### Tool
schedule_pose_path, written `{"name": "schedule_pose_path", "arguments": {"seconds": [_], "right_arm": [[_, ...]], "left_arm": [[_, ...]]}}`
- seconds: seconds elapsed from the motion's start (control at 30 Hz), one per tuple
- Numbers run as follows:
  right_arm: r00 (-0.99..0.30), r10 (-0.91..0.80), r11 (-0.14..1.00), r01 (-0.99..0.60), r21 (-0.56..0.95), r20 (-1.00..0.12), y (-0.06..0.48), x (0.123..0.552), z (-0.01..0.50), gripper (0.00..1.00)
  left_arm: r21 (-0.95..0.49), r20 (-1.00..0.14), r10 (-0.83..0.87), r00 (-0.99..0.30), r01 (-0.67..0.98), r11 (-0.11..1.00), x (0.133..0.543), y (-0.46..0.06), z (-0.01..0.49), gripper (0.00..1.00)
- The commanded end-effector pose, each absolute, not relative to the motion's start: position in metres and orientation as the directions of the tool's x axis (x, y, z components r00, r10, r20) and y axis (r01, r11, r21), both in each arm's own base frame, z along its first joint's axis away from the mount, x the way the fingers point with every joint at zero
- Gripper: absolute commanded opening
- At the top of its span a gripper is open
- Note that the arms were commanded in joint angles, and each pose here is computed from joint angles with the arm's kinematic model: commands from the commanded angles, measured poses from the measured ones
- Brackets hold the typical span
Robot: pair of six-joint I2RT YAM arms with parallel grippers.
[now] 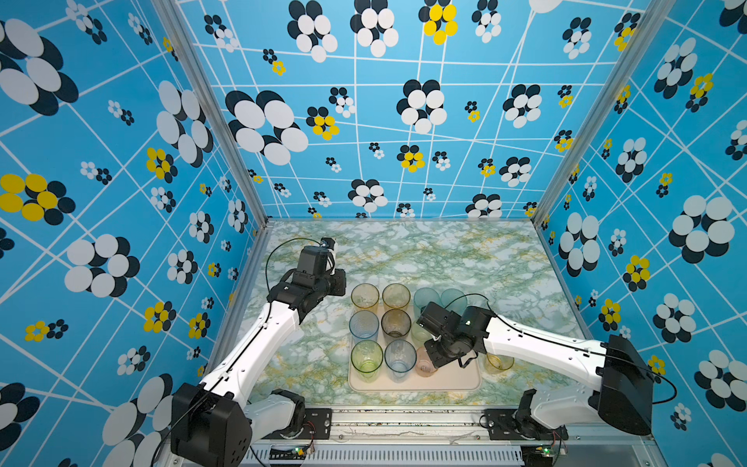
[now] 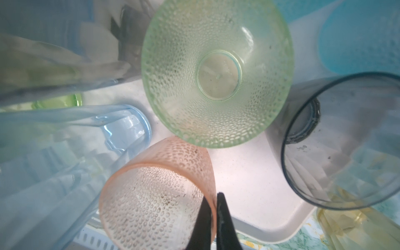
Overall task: Place the glasses into the tray
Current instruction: Place the glass on the tray.
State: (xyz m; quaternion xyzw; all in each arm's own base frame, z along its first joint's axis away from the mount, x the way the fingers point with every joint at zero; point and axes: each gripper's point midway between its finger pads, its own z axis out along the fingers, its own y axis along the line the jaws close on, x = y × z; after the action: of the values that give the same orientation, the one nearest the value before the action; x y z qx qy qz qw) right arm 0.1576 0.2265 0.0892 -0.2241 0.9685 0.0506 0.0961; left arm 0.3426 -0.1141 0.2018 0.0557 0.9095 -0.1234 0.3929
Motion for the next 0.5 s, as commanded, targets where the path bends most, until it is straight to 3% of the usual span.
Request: {"name": "schedule_pose_path", "arguments": {"seconds": [0.0,0.47], "right_arm": [[-0.887,-0.421,0.899,-0.436,0.046,-0.189,0.225,0.1546,0.0824,0.0],[-0.889,-0.425,0.898,-0.438,0.048,-0.17,0.2259,0.1528,0.0749,0.0]], "left_arm": [[-0.172,-0.743,0.007,-0.669,0.201,0.964,0.3422,-0.1141,0.2133,0.17],[-0.171,-0.74,0.008,-0.673,0.199,0.965,0.3406,-0.1133,0.2116,0.17]]}}
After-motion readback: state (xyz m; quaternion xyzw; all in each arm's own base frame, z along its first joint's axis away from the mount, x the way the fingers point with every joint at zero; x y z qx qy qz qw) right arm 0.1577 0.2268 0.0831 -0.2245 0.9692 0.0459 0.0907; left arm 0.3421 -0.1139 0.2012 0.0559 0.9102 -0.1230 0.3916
